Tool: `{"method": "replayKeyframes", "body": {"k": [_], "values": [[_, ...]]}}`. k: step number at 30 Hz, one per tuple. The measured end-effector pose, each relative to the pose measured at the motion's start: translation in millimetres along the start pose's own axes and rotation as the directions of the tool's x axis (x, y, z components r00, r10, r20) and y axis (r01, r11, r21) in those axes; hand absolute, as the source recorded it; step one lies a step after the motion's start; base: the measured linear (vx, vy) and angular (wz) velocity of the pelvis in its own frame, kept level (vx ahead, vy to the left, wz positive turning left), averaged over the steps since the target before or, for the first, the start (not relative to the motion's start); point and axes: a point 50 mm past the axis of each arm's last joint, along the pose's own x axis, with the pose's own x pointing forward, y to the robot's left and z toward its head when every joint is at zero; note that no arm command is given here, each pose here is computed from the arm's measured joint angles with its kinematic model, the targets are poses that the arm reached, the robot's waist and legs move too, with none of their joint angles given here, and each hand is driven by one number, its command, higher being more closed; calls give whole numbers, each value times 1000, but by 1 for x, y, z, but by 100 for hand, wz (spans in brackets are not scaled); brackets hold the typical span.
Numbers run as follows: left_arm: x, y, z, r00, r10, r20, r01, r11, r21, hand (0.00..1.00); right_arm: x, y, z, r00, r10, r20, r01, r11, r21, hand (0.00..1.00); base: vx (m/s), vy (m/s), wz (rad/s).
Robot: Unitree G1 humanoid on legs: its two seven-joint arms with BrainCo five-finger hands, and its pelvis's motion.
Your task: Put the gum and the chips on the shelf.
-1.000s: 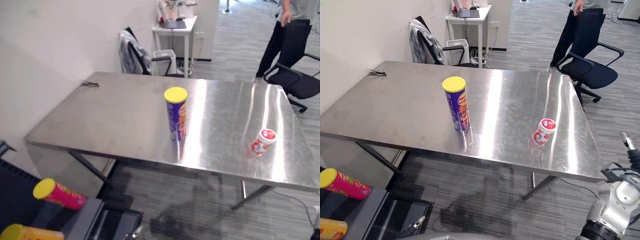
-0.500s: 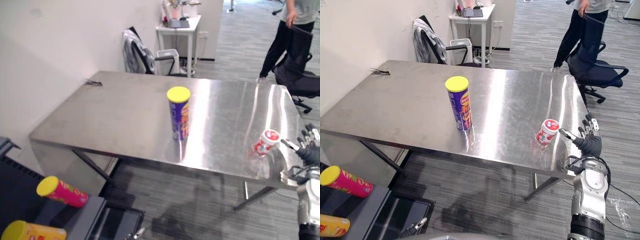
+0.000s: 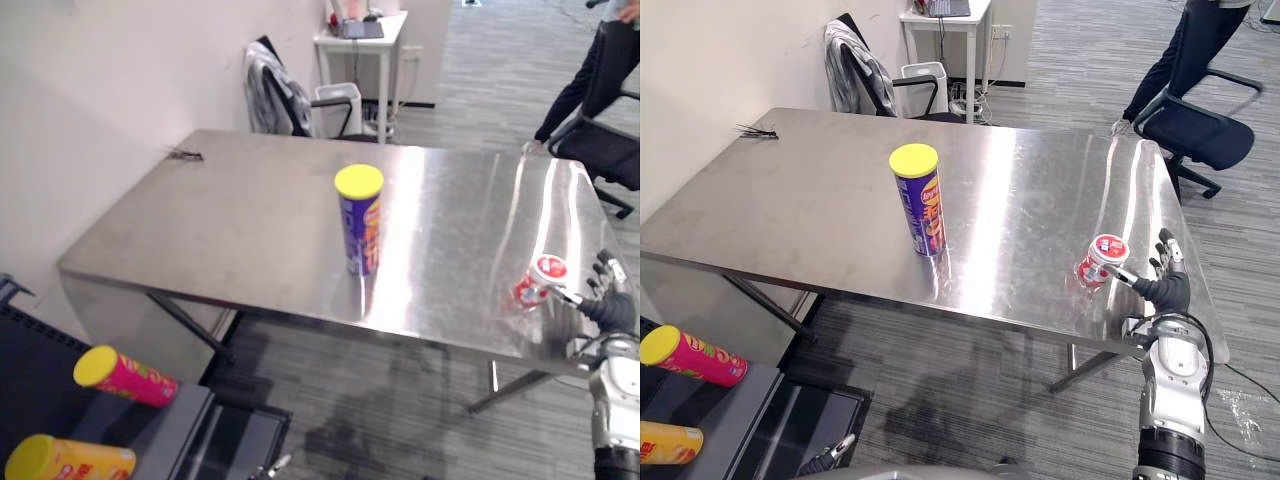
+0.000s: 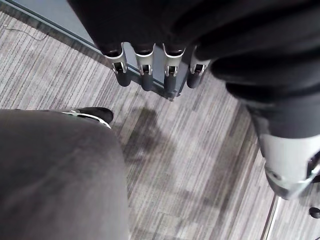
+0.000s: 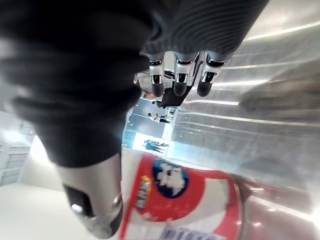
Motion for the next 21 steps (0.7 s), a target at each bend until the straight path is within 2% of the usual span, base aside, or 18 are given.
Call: {"method": "replayKeyframes", "body": {"k": [21], "values": [[0, 2, 2, 1000, 0, 6, 0, 1000, 21, 0, 15, 9, 10, 999, 47, 28, -46, 998, -43, 0, 2, 0, 1]]}}
